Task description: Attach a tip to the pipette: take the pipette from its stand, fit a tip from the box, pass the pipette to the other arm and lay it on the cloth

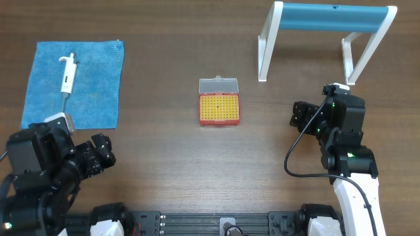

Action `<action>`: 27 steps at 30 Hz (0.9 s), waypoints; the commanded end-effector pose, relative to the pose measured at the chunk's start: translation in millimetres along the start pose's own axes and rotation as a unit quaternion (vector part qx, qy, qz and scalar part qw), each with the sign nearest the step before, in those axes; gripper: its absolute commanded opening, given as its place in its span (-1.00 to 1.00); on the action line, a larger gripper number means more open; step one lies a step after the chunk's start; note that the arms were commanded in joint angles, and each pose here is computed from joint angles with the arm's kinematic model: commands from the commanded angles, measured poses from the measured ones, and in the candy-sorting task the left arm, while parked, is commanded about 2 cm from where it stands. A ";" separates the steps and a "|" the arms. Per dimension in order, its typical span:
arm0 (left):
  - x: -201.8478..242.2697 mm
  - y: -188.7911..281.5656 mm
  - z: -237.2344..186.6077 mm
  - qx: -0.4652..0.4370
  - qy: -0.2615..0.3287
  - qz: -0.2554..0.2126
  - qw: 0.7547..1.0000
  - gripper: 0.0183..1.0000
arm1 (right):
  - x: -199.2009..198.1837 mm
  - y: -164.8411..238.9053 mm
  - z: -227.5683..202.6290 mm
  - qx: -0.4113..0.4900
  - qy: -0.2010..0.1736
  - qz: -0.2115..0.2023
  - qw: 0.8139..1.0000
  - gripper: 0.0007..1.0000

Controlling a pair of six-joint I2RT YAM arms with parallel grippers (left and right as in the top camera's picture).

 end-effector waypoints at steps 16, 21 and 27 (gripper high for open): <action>-34.9 -31.5 48.9 -0.526 -0.074 -0.131 0.837 0.85 | -0.7 2.1 4.0 -0.008 0.006 -0.003 1.000 0.75; -30.7 -53.6 31.2 -0.529 -0.073 -0.130 0.835 0.85 | -0.7 2.1 4.0 -0.008 0.006 -0.003 1.000 0.75; -25.5 -81.7 14.2 -0.520 -0.070 -0.124 0.842 0.85 | -0.7 2.1 4.0 -0.008 0.006 -0.003 1.000 0.75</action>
Point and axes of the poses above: each gripper's point midway between its finger pads, its own y axis back along the fingers, its own x axis along the line the jaws close on, z = x × y, the point moved 3 cm from there along y, back along the fingers, and after that the axes turned 7 degrees about -y, right-handed, at the moved point
